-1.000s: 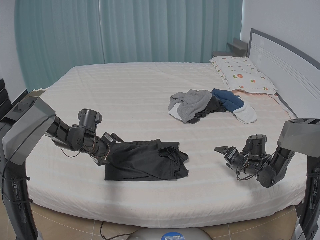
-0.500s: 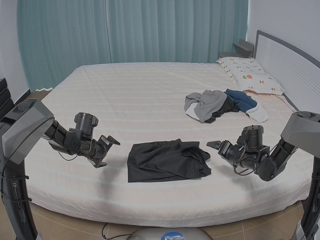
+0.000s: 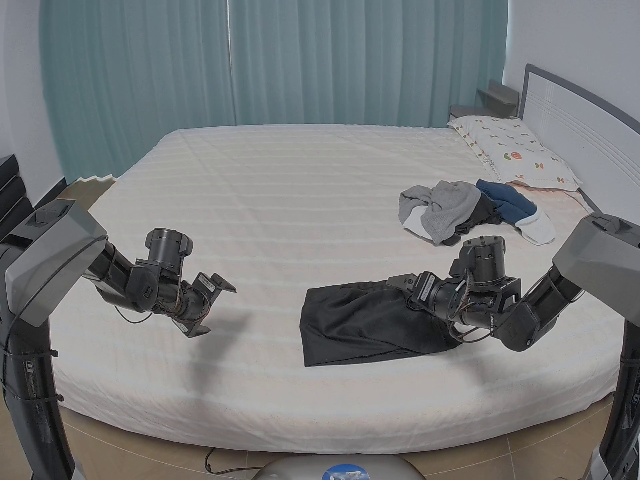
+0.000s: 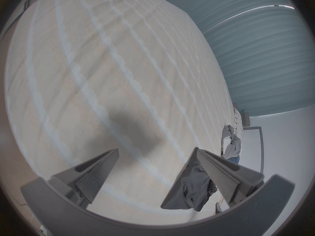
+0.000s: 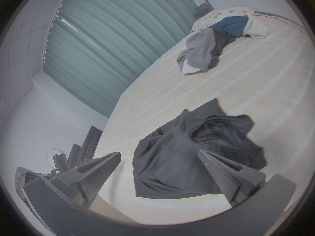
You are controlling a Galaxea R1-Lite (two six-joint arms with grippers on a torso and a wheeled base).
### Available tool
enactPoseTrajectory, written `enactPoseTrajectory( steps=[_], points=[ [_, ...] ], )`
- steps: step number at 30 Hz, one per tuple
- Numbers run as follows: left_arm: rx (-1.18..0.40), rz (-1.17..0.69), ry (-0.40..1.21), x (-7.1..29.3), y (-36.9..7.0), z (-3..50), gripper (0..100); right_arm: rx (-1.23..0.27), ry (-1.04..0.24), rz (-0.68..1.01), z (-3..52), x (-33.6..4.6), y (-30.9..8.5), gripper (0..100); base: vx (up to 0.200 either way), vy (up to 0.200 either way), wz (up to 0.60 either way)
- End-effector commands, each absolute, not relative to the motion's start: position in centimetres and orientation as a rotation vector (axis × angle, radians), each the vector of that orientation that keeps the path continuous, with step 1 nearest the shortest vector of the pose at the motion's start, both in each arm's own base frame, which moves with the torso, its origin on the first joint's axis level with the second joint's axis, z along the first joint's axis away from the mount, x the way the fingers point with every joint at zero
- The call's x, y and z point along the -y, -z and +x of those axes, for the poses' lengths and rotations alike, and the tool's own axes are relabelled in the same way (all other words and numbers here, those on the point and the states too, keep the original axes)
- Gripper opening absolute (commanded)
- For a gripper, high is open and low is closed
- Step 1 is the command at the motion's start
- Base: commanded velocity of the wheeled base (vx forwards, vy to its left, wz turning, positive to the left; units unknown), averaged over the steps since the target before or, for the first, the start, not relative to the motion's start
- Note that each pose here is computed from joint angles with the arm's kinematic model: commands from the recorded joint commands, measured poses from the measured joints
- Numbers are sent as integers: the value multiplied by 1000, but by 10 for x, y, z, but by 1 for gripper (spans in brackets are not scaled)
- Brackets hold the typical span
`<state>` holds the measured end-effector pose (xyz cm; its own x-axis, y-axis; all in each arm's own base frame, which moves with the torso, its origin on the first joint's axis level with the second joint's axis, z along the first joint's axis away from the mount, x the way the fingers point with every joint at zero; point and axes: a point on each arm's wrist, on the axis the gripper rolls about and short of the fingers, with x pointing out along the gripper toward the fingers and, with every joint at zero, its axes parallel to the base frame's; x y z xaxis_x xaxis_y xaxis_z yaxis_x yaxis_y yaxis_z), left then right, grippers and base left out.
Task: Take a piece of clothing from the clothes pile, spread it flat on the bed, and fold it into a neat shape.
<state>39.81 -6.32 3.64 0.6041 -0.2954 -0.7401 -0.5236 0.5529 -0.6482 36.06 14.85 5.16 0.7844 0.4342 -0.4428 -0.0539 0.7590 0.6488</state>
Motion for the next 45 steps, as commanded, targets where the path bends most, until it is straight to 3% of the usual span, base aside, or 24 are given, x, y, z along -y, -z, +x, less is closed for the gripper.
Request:
enactPoseTrajectory(
  steps=[1,28,45],
  points=[
    [-945,-1012,-161,64,-32,395,100,-649,-274,650,370,-158,-36,100,0,0,0],
    [-932,-1012,-156,64,-30,395,100,-700,-203,614,395,-154,-7,100,44,0,0],
    [-927,-1001,-165,65,-29,396,100,-653,-57,647,424,-103,10,100,0,0,0]
  ],
)
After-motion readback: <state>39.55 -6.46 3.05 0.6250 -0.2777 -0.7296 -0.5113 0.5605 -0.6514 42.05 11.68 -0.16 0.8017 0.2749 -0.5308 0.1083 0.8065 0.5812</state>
